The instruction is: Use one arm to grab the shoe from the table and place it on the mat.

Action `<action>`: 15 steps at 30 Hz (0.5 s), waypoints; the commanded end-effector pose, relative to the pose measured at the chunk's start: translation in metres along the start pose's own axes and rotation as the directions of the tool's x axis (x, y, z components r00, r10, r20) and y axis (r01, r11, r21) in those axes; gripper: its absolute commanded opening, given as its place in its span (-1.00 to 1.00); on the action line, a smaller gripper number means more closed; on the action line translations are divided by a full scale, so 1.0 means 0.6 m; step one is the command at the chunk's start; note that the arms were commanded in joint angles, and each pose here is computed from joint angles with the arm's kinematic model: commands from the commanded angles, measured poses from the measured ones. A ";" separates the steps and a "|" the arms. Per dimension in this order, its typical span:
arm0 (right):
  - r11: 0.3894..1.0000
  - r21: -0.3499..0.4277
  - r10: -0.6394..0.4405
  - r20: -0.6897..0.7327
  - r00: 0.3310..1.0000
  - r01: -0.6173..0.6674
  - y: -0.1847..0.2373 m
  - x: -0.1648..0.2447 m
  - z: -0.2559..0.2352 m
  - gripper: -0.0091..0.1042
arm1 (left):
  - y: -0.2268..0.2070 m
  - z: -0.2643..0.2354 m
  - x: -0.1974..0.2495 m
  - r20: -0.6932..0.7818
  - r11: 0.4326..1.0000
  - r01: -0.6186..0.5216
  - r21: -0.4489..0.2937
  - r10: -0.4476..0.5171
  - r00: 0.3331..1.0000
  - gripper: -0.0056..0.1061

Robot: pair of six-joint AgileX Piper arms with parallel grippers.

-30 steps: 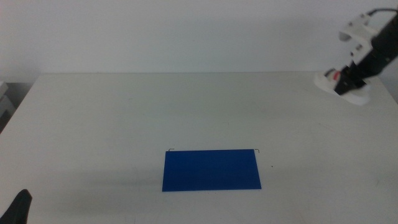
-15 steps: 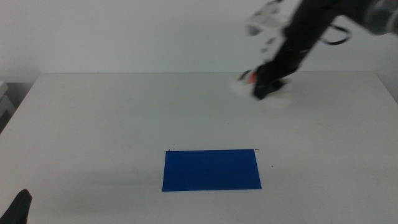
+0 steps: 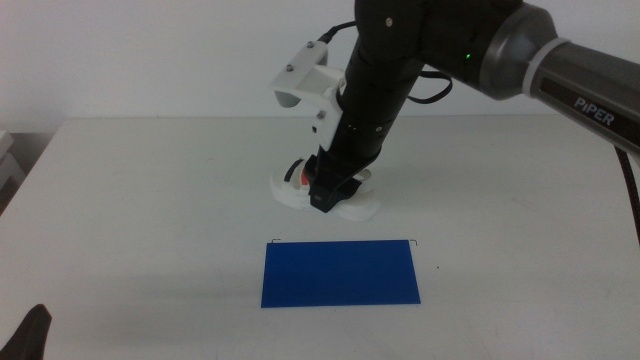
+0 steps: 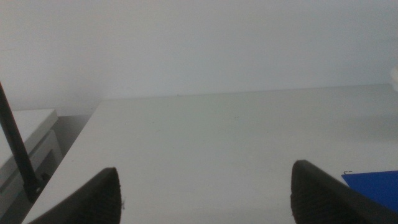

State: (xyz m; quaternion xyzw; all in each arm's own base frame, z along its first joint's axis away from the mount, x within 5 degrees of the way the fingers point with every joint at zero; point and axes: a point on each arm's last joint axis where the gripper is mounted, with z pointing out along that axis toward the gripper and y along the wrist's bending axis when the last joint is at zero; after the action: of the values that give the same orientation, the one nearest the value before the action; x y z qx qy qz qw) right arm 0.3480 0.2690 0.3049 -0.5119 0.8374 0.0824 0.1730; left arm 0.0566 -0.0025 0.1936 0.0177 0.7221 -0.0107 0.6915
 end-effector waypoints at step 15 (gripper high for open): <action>0.877 0.086 -0.476 0.029 0.879 0.472 0.003 -0.004 -0.064 -0.91 | 0.000 -0.002 -0.010 0.088 1.000 0.014 0.000 -0.014 0.996 0.78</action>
State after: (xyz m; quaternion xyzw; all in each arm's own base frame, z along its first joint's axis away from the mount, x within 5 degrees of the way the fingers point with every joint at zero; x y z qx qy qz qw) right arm 0.3483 0.2684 0.3046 -0.6681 0.7201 0.0348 0.1842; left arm 0.0566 -0.0025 0.1936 0.0177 0.7221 -0.0107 0.6915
